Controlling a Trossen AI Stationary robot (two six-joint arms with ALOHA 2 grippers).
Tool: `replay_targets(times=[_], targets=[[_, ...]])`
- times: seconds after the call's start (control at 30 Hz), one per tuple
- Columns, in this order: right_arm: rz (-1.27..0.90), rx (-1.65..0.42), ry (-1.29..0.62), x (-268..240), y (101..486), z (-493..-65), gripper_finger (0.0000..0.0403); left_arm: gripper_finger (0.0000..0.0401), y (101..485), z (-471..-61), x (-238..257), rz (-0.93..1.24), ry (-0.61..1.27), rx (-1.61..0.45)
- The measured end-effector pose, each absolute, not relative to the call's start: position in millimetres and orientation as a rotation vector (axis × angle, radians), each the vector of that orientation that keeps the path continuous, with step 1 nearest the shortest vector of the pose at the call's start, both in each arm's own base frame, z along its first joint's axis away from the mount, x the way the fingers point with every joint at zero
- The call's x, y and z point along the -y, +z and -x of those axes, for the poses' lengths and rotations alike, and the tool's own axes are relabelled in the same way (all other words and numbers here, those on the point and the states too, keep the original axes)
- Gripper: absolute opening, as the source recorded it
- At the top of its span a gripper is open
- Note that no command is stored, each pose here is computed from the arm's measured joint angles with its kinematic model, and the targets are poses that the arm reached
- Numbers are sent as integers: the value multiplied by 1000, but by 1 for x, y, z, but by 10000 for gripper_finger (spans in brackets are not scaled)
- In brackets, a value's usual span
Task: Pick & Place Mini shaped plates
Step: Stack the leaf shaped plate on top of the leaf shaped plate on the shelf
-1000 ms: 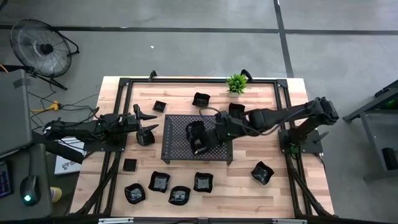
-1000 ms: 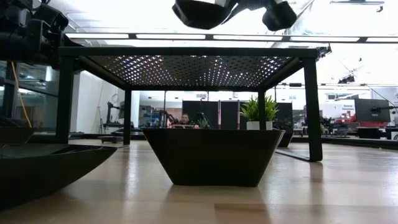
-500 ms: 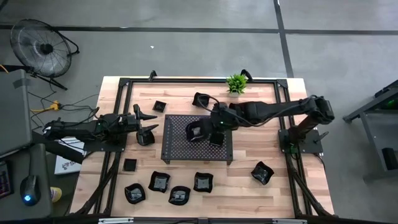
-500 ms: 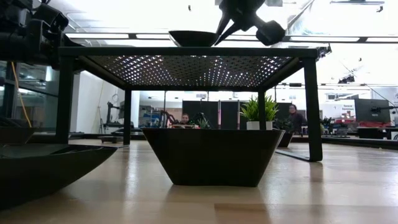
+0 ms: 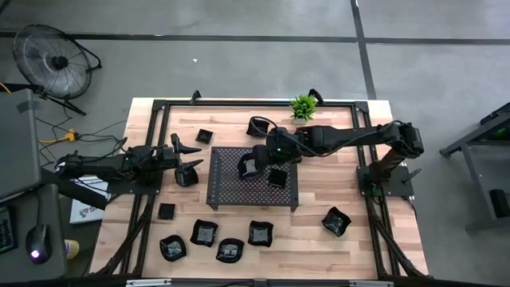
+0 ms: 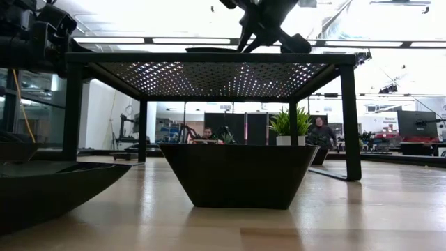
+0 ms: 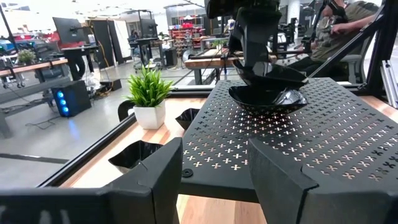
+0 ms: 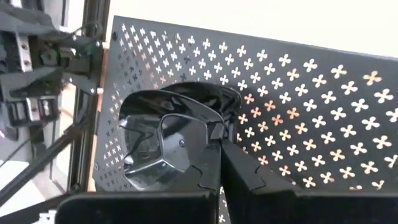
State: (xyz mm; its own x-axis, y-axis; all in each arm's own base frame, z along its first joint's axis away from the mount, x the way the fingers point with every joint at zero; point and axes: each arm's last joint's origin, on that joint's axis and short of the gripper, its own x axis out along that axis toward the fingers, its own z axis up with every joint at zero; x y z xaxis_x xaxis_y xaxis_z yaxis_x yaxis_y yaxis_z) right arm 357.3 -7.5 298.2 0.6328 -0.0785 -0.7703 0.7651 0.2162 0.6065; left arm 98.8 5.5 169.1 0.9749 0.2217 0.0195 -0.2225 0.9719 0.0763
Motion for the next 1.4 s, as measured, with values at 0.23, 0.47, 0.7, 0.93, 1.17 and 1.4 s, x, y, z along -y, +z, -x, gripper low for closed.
replay_targets(times=[0.23, 0.47, 0.7, 0.93, 1.17, 1.4], targets=[[-1198, -704, -638, 13, 294, -361, 0, 176, 169, -99, -5, -78, 224, 11], [-1173, -708, -619, 18, 291, -365, 0, 176, 169, -99, -5, -78, 224, 11], [-1158, -723, -593, 18, 288, -367, 1, 176, 169, -99, -5, -78, 224, 11], [-1156, -725, -594, 18, 288, -367, 8, 176, 169, -99, -5, -78, 224, 11], [-1148, -727, -592, 18, 288, -367, 9, 176, 169, -99, -5, -78, 224, 11], [-1127, -711, -614, 19, 288, -367, 12, 176, 169, -99, -5, -78, 224, 11]])
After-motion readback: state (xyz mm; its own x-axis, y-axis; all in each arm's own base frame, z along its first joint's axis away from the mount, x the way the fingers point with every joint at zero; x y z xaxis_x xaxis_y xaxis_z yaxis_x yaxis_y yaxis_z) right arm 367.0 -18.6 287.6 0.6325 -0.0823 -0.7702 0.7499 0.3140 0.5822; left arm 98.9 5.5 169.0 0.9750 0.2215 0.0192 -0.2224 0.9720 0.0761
